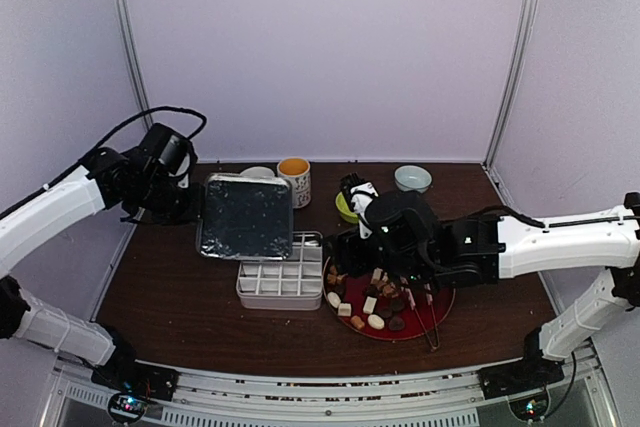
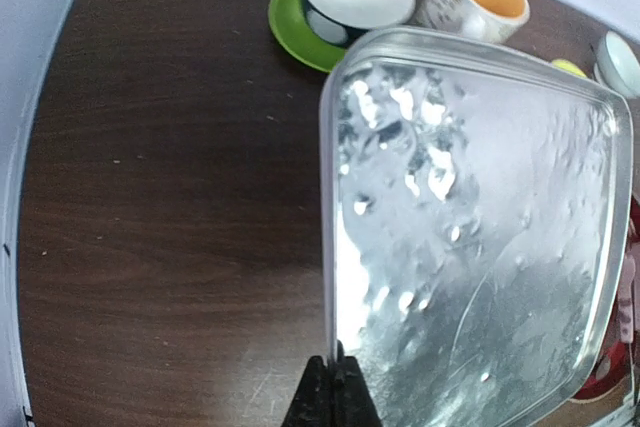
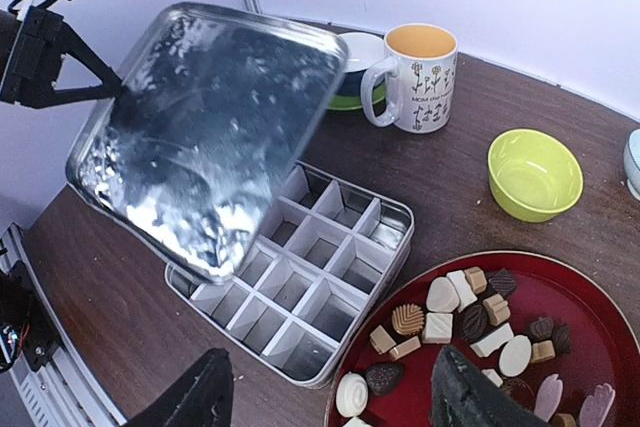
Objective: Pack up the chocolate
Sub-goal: Pick up the box lid from the packing box, then adjust the packing box at the center of the board.
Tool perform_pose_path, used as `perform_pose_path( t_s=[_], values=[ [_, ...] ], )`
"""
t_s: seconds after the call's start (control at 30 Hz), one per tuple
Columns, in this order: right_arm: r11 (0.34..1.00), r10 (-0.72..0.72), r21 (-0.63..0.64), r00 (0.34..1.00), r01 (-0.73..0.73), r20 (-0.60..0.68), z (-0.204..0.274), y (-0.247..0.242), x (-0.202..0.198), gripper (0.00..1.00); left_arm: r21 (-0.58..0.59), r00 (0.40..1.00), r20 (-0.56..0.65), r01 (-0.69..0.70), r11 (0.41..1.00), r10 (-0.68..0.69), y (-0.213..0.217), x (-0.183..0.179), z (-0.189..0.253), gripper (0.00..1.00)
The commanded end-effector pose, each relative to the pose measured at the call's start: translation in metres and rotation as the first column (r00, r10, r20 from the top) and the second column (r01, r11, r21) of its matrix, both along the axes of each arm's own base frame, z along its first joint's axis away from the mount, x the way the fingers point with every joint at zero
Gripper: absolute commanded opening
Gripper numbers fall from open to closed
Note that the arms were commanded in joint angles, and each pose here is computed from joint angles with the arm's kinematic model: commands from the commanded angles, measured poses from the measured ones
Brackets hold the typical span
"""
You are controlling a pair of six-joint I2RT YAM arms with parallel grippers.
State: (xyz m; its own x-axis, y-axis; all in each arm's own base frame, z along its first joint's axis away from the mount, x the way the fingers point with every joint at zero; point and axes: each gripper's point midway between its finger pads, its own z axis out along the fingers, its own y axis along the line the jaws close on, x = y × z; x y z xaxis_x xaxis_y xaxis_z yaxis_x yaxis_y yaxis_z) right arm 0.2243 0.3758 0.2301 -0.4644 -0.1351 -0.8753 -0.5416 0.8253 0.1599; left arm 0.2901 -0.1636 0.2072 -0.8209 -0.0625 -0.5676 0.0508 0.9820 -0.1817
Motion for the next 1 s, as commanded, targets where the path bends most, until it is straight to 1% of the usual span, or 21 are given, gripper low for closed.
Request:
perform_pose_path(
  t_s=[0.0, 0.07, 0.13, 0.27, 0.43, 0.53, 0.6, 0.73, 0.9, 0.97],
  values=[
    [0.999, -0.042, 0.008, 0.998, 0.042, 0.042, 0.015, -0.012, 0.006, 0.68, -0.023, 0.975, 0.066, -0.209, 0.978, 0.21, 0.069, 0.006, 0.012, 0.0],
    [0.999, -0.048, 0.004, 0.998, 0.048, 0.045, 0.015, -0.014, 0.006, 0.68, -0.05, 0.95, 0.08, -0.298, 0.953, 0.301, 0.096, 0.004, 0.009, 0.0],
    [0.998, -0.062, 0.007, 0.997, 0.061, 0.048, 0.015, -0.017, 0.007, 0.68, -0.072, 0.929, 0.093, -0.352, 0.933, 0.357, 0.115, 0.001, 0.002, 0.0],
    [0.995, -0.098, 0.016, 0.995, 0.098, 0.035, 0.014, -0.025, 0.011, 0.67, -0.063, 0.878, 0.078, -0.468, 0.882, 0.472, 0.149, -0.011, -0.017, 0.0],
    [0.987, -0.157, 0.035, 0.988, 0.156, 0.009, 0.012, -0.039, 0.02, 0.67, -0.093, 0.821, 0.059, -0.562, 0.822, 0.568, 0.167, -0.028, -0.046, 0.0],
    [0.985, -0.167, 0.045, 0.986, 0.167, -0.002, 0.011, -0.045, 0.025, 0.67, -0.081, 0.794, 0.073, -0.599, 0.797, 0.604, 0.176, -0.034, -0.059, 0.0],
    [0.985, -0.167, 0.048, 0.986, 0.167, -0.009, 0.01, -0.047, 0.027, 0.67, -0.041, 0.802, 0.078, -0.591, 0.805, 0.593, 0.179, -0.036, -0.067, 0.0],
    [0.985, -0.164, 0.056, 0.986, 0.164, -0.018, 0.009, -0.049, 0.029, 0.67, 0.032, 0.848, 0.037, -0.53, 0.847, 0.529, 0.175, -0.034, -0.079, 0.0],
    [0.988, -0.137, 0.064, 0.99, 0.139, -0.03, 0.007, -0.044, 0.03, 0.67, 0.121, 0.894, -0.059, -0.436, 0.892, 0.445, 0.167, -0.029, -0.094, 0.0],
    [0.99, -0.123, 0.07, 0.992, 0.125, -0.037, 0.007, -0.041, 0.03, 0.67, 0.153, 0.901, -0.112, -0.402, 0.903, 0.42, 0.164, -0.025, -0.101, 0.0]
  ],
)
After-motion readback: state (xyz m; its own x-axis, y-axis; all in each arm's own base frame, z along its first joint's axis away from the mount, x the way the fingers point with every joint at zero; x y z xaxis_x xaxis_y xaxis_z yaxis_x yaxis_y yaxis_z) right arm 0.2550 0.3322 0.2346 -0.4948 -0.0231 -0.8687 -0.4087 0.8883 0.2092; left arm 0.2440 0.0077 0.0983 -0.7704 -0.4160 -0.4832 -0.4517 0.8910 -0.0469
